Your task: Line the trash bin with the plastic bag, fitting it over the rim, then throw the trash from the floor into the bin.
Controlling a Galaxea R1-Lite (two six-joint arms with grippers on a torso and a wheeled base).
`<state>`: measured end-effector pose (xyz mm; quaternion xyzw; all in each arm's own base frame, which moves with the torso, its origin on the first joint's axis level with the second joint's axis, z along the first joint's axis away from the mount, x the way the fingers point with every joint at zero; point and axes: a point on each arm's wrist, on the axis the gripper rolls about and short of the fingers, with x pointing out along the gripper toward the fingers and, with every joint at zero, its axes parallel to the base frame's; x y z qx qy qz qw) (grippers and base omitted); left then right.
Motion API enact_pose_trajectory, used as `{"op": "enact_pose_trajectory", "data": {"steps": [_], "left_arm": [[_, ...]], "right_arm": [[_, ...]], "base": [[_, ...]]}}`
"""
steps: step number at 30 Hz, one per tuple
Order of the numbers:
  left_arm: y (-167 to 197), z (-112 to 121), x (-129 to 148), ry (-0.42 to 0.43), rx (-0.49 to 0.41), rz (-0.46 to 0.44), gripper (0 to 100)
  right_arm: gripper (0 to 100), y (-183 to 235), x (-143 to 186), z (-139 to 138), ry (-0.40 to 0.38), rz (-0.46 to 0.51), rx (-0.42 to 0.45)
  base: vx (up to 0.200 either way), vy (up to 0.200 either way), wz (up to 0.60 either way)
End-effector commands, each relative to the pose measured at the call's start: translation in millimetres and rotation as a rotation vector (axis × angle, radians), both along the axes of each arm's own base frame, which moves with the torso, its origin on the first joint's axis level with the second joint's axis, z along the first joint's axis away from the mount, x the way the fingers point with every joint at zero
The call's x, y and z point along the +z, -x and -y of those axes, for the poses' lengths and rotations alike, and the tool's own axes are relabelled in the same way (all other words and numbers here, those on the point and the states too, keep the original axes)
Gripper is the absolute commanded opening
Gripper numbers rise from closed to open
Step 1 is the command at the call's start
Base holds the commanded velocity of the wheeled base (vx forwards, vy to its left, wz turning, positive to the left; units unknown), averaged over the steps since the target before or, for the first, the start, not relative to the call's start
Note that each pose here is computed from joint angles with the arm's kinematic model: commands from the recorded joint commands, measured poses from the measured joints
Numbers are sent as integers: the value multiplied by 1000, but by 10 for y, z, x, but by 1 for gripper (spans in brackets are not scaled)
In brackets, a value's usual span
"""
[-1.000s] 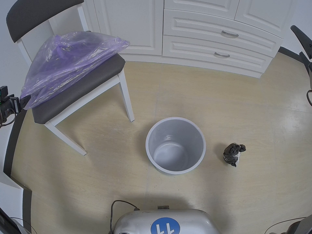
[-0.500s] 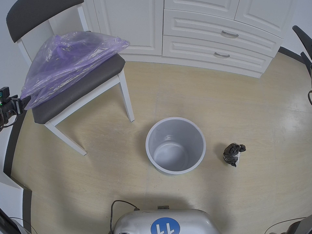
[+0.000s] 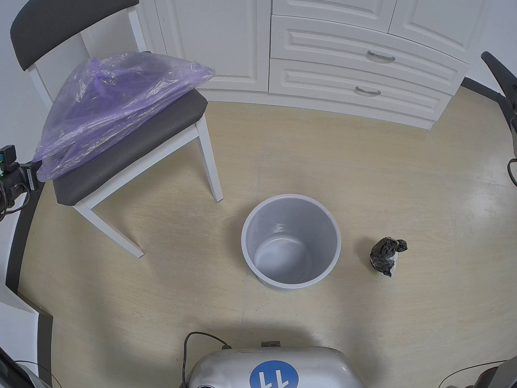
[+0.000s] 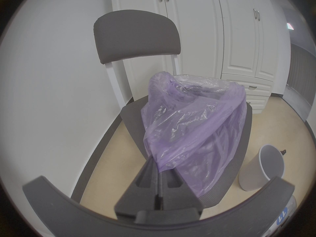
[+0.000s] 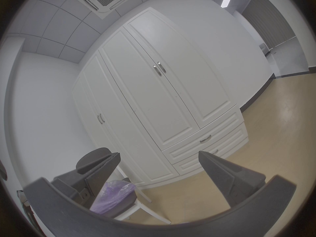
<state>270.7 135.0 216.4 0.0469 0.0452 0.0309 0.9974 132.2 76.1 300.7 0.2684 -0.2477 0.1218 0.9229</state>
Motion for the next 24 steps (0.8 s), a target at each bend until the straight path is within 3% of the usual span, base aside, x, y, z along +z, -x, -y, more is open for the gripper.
{"op": "enact_pose_trajectory", "data": {"steps": [1,6,7,11,17,24], "left_arm": [[24,11,35,0,0,12,0],[67,5,210,-41,5,125,0],[102,32,232,-29,-9,162,0],[151,94,172,-1,-62,180,0],[213,-13,187,9,-35,212,0],[394,123,304,60,-50,251,0]], "right_arm": [[100,-25,-34,-11,11,-15,-5],[100,-93,-229,-55,94,-81,-11],[100,-128,-278,-86,147,-98,-33],[100,-249,-338,-212,236,-124,-45],[100,-526,-327,-418,426,-158,-108],[100,-532,-262,-467,446,-161,-97]], "base": [[0,0,0],[0,0,0],[0,0,0],[0,0,0],[0,0,0],[0,0,0]]}}
